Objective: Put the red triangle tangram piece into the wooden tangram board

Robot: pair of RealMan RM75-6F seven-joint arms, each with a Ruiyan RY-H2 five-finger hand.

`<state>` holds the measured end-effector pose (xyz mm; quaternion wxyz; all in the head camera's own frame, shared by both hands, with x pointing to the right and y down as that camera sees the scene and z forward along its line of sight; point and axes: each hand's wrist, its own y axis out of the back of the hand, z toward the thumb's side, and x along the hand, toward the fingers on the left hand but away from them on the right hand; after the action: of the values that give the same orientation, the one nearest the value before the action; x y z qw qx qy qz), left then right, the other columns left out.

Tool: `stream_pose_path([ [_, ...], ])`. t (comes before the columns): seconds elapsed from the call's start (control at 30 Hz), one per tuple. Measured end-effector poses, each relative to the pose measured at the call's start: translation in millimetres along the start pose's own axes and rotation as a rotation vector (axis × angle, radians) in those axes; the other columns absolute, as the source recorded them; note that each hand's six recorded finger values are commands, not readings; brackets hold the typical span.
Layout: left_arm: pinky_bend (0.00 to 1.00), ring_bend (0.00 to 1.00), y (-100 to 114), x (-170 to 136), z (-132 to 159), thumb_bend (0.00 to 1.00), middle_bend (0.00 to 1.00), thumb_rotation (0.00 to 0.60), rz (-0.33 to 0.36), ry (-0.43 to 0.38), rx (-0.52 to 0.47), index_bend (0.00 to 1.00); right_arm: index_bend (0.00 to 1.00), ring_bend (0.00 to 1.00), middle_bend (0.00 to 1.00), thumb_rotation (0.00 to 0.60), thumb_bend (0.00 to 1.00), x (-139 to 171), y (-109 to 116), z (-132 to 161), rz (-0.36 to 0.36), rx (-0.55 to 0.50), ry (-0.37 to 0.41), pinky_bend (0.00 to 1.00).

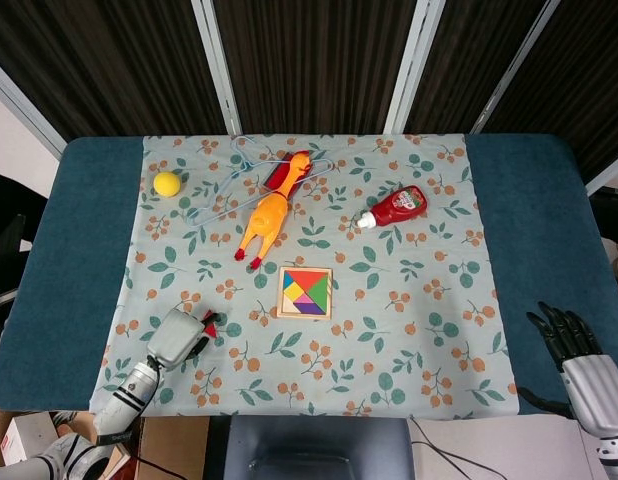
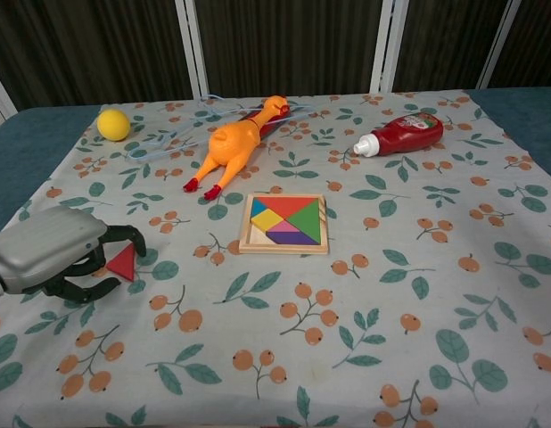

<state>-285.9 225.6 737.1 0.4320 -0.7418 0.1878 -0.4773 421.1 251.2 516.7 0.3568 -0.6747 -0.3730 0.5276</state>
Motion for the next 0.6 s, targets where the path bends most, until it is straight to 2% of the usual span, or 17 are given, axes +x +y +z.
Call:
stream_pose_path([
  [0.23,1.00,1.00,-2.8,1.2,-1.5,0.40,1.00,0.600,-0.003,0.008,-0.014,0.40,0.00,0.00,0.00,0.600,0.20,0.0,-0.3,0.0,0.001,0.000,0.000,0.00],
  [0.6,1.00,1.00,-3.1,4.0,-3.2,0.40,1.00,0.600,0.010,0.019,-0.027,0.52,0.00,0.00,0.00,0.600,0.20,-0.3,-0.9,0.3,0.002,0.003,-0.001,0.00],
])
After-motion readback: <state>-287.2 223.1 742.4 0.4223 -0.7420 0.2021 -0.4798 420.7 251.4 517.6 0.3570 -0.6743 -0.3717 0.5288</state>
